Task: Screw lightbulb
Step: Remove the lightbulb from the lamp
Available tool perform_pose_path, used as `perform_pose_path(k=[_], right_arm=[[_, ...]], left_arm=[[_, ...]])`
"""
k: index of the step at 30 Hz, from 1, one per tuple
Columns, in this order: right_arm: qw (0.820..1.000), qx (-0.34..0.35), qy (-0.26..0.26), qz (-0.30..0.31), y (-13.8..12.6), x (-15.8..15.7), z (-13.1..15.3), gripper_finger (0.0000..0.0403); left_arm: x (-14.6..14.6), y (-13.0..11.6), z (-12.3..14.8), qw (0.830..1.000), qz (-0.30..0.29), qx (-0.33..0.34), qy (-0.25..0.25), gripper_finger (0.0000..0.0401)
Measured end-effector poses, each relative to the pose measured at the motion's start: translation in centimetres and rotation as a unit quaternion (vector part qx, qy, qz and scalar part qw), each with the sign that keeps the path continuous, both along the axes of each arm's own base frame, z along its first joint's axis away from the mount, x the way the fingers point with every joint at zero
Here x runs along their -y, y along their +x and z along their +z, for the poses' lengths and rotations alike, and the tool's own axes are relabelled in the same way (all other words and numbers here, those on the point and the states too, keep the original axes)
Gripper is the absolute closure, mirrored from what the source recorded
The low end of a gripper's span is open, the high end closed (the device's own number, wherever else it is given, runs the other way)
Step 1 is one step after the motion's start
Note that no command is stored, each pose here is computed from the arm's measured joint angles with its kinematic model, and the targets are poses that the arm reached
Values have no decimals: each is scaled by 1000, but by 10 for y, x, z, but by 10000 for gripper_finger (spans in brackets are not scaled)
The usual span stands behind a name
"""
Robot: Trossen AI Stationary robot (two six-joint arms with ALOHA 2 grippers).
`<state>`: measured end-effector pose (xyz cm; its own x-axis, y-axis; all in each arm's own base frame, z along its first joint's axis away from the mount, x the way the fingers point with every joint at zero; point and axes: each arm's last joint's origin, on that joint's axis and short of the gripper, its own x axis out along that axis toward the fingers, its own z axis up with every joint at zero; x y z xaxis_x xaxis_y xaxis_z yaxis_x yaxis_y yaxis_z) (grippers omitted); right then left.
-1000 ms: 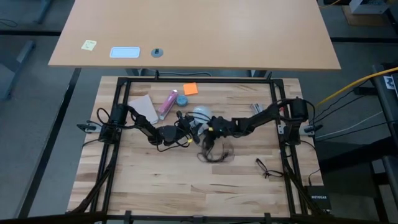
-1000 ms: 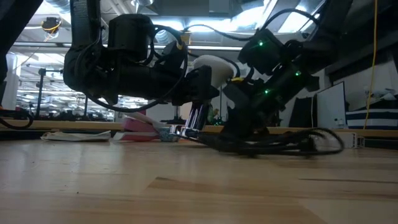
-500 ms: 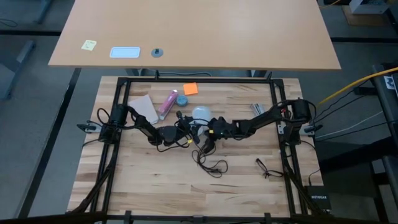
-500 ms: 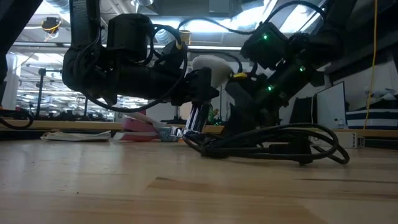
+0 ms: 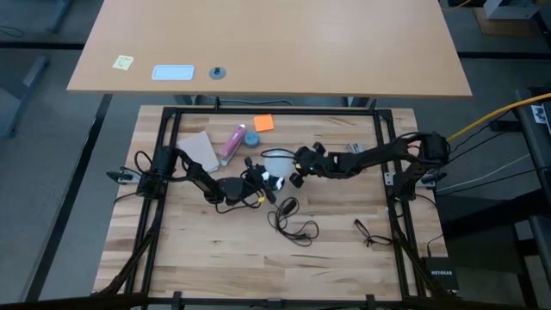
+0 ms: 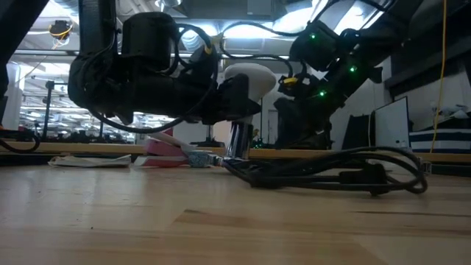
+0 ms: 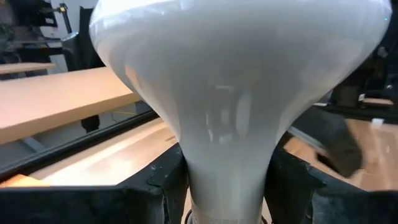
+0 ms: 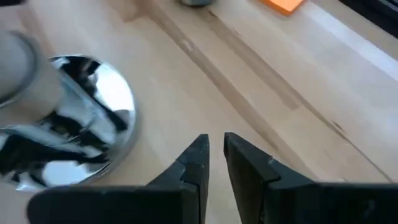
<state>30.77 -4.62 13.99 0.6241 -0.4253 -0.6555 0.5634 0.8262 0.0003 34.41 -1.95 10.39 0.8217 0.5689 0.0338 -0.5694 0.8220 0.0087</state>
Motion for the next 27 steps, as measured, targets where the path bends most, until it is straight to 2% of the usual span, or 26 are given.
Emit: perform_pose_path(k=[3,9,13,19,23,27], right_arm=[[1000,-13,-5,-1,-2,6,-1,343],[1000,-29,-4,-1,-5,11,-3,343],[999,-51,-9,13,-7,10,-5,343],[996,-92,-5,8,-14,15,-9,343],[994,-103,-11,28,-15,21,-9,343],[993,-106,4,48,-17,28,-10,343]], left_arm=[[0,0,0,1000,-1,17,-22,241],[-12,6,4,992,3,82,-100,241],[-17,18,13,989,-17,102,-104,241],[-24,39,18,996,-6,45,-80,241],[-27,48,12,995,3,21,-93,241],[-25,48,7,995,1,11,-97,241]])
